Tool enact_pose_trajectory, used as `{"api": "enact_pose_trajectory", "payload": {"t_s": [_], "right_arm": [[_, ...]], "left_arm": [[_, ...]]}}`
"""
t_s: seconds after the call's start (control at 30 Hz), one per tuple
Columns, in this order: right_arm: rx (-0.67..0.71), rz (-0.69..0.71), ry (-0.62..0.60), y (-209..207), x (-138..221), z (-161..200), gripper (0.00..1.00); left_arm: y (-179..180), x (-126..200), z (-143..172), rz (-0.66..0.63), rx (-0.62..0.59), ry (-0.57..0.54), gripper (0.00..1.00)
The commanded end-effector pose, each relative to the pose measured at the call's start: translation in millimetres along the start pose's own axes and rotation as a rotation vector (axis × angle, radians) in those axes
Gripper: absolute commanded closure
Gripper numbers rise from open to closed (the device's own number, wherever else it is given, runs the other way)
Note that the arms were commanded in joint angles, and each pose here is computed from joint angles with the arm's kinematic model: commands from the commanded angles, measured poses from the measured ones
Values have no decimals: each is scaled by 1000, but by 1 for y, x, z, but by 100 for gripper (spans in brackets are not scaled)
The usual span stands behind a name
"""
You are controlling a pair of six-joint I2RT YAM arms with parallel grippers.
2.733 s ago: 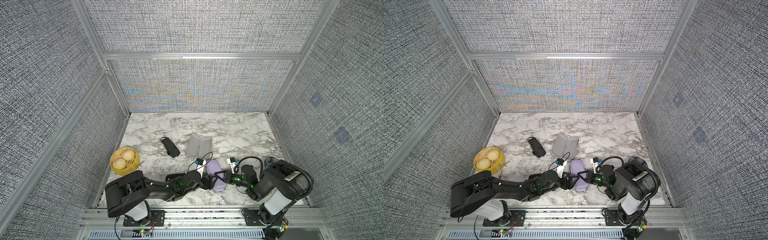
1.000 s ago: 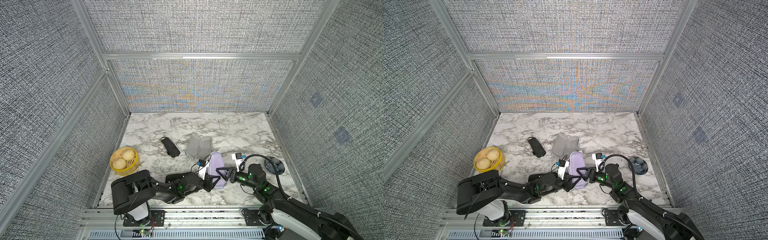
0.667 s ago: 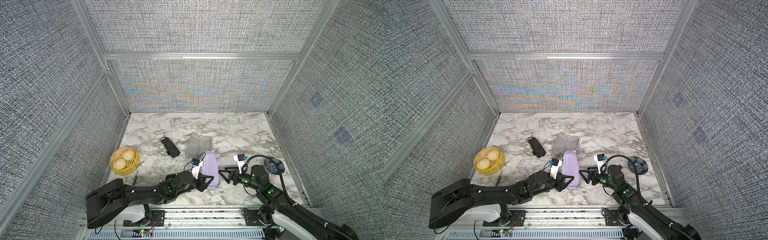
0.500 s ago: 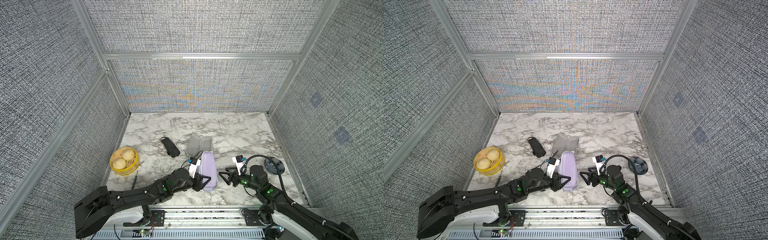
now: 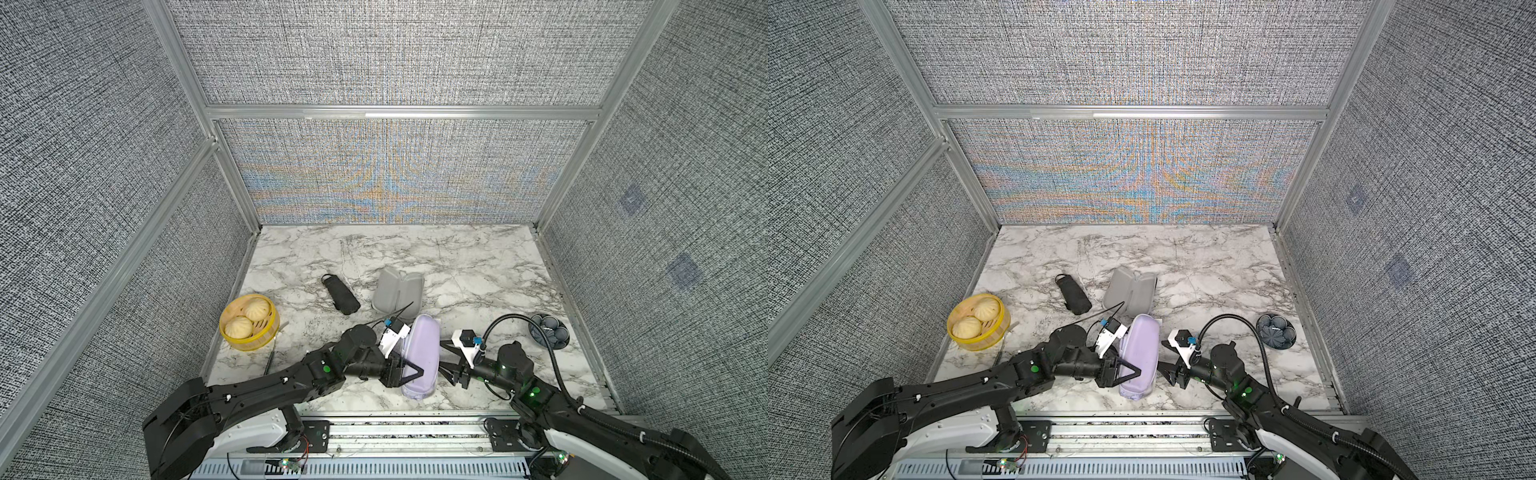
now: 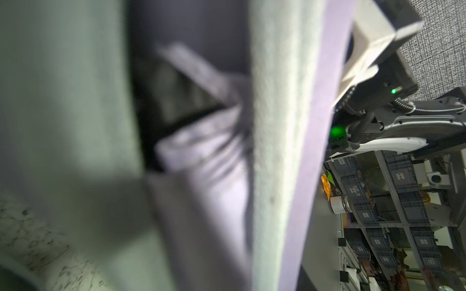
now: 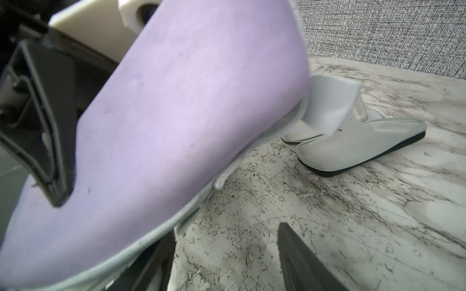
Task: Put umbrellas into zippered umbrella sleeves
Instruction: Zip the zipper on the umbrella sleeve.
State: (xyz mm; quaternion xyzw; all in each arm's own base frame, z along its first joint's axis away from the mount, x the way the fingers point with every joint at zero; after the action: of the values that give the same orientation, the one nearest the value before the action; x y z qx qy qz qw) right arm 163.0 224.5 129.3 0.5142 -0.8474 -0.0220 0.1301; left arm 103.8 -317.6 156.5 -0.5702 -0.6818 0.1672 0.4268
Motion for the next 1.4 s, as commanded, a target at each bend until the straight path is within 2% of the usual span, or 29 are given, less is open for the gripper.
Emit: {"api": "enact_pose_trajectory", "payload": {"t_s": [0.0,0.1,0.3,0.53,0.67,0.8,1.0,1.2,1.37], "right_arm": [[128,18,-88,0,0,-19,35],[155,38,-116,-2,3,-19,36],[219,52,-161,-1,8,-31,37],[245,2,-175,7,6,-35,41],[275,-9,-179,9,2,-42,50],[286,12,-183,4,-2,-45,53],[294,6,-172,3,-8,-47,72],[291,31,-195,1,-3,-53,66],[305,7,-204,7,0,-58,72]], "left_arm": [[-20,6,-7,100,-63,1,87],[-13,9,-8,80,-53,-4,88],[-14,7,-8,128,-39,16,89],[-12,6,-11,107,-24,16,90],[-9,-2,-8,119,9,53,91],[-13,-5,-1,158,-22,117,91],[-13,-2,0,152,-12,109,91],[-3,7,2,79,5,83,92],[-3,11,3,70,10,71,92]]}}
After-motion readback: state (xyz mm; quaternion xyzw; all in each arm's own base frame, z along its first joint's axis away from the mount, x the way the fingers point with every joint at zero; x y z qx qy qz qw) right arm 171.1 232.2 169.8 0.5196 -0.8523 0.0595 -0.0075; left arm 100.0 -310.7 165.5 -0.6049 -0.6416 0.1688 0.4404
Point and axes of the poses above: each gripper's point midway between its finger pads, its own x axis back along the fingers, its own y axis along the line the jaws close on, z = x × y, the point moved 1 cm from there along x, back along the fingers, and after that the axes turned 3 degrees about -x, right-handed, at the moved point
